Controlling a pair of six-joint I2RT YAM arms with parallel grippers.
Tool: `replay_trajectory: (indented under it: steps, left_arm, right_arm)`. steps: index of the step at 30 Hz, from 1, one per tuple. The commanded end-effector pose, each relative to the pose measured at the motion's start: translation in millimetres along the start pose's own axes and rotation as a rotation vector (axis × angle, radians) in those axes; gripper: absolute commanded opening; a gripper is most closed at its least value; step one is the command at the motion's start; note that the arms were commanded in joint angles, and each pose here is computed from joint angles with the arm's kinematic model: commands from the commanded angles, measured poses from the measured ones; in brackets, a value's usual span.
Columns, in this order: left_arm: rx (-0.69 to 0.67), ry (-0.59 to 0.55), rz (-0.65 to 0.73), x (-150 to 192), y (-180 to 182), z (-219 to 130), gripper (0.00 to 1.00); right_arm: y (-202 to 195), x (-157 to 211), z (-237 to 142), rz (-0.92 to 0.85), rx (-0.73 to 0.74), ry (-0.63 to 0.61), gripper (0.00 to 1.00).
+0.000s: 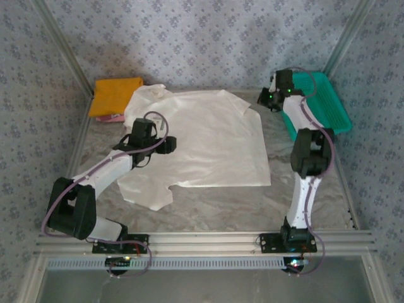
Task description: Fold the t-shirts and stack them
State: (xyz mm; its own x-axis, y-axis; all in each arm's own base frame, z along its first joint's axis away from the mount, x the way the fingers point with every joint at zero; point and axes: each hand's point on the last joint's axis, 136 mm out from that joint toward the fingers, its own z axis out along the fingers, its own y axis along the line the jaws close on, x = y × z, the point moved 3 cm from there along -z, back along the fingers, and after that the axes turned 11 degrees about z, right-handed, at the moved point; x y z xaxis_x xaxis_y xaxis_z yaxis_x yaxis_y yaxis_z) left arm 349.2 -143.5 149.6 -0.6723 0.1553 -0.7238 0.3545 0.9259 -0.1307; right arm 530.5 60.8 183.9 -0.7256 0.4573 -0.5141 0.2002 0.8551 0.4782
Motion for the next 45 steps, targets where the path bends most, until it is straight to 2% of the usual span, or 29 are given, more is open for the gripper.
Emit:
replay_trajectory:
  steps: [1,5,7,8,14,22,28,32,34,37,39,42,44,45]
  left_arm:
    - [-0.092,0.055,-0.167,20.1,33.3,9.6,0.5]
    - [-0.157,0.183,-0.21,41.4,52.7,23.8,0.47]
    - [-0.165,0.241,-0.197,45.5,55.2,33.3,0.21]
    - [-0.157,0.263,-0.194,47.3,54.5,39.0,0.15]
    - [-0.143,0.293,-0.155,64.9,36.8,51.1,0.15]
    - [-0.061,0.38,-0.227,125.1,7.8,50.0,0.15]
    - [-0.029,0.45,-0.329,160.6,-13.3,18.0,0.16]
    - [-0.074,0.524,-0.292,173.2,-20.0,-19.1,0.15]
    - [-0.056,0.488,-0.317,169.5,-23.0,-31.4,0.19]
    - [0.0,0.391,-0.322,147.1,-30.4,-30.0,0.22]
    - [0.013,0.341,-0.273,120.8,-33.3,-25.1,0.22]
    - [0.004,0.252,-0.165,60.0,-30.8,-18.3,0.29]
    - [0.005,0.196,-0.171,17.8,-14.1,-12.6,0.33]
    - [0.037,0.158,-0.186,-8.5,-4.0,-9.9,0.39]
  right_arm:
    - [43.1,40.0,-41.5,-0.108,-0.075,-0.045,0.0]
    - [14.3,106.5,-33.0,-0.101,0.053,0.072,0.0]
    - [-0.4,123.2,-24.1,-0.09,0.1,0.123,0.0]
    - [-6.8,129.9,-19.5,-0.08,0.117,0.141,0.0]
    - [-22.5,156.9,2.3,-0.028,0.14,0.211,0.0]
    - [-53.4,219.3,14.5,0.019,0.207,0.34,0.0]
    - [-88.0,264.5,-23.1,0.111,0.303,0.423,0.0]
    - [-104.4,298.1,-60.9,0.205,0.341,0.464,0.0]
    - [-109.0,311.4,-76.8,0.23,0.35,0.465,0.0]
    - [-108.8,299.5,-86.4,0.234,0.343,0.401,0.0]
    - [-96.6,267.6,-82.9,0.171,0.313,0.359,0.0]
    - [-68.0,208.0,-74.4,0.009,0.291,0.274,0.01]
    - [-48.6,175.0,-70.0,-0.026,0.282,0.211,0.11]
    - [-41.3,161.7,-66.3,-0.047,0.275,0.199,0.16]
